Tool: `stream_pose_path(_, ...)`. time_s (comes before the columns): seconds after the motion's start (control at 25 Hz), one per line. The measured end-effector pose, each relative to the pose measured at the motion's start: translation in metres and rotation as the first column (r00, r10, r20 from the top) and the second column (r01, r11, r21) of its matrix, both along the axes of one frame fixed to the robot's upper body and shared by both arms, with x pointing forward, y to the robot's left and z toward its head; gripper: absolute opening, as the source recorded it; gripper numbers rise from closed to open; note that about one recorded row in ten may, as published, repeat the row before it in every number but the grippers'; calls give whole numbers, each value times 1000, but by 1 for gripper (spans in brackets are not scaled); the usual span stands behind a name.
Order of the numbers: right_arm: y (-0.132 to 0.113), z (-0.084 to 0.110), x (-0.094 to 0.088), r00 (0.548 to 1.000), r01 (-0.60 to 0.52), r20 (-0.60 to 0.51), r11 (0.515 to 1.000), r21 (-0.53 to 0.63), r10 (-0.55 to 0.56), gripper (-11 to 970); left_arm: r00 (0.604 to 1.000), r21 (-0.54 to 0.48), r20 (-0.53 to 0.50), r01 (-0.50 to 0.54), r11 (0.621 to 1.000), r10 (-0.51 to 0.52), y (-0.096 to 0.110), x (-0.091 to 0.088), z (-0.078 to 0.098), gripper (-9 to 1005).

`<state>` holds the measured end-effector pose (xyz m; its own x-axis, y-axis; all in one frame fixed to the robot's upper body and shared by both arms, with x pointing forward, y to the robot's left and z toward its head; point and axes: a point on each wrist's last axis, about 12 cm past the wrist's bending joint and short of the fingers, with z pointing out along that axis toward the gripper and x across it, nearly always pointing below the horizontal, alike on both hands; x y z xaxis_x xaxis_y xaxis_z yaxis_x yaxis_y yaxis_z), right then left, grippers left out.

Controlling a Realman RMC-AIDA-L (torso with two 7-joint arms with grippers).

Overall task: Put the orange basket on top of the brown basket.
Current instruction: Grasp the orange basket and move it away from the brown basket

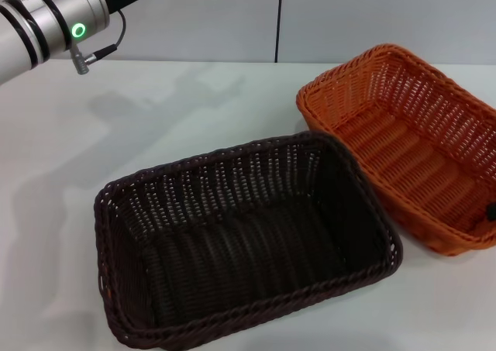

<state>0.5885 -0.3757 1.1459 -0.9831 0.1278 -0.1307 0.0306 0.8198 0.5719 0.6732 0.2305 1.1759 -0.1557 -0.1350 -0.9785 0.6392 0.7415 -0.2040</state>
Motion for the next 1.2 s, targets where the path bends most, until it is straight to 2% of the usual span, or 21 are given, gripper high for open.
stream_pose_path(0.32, -12, -1, -4, 997, 70, 40, 997, -11, -70, 341, 1000, 3, -3, -15, 1000, 15, 1, 1, -1, 829)
stream_pose_path(0.56, -18, 1, -4, 984, 144, 106, 989, 15, -145, 306, 1000, 3, -6, -29, 1000, 29, 6, 1, -2, 829)
stream_pose_path(0.92, -32, 5, -2, 931, 262, 238, 961, 89, -276, 292, 999, 1, -9, -46, 999, 46, 11, 0, -4, 829)
stream_pose_path(1.2, -32, 10, 2, 894, 258, 334, 953, 158, -297, 283, 999, 0, -10, -53, 999, 53, 15, -2, -4, 829)
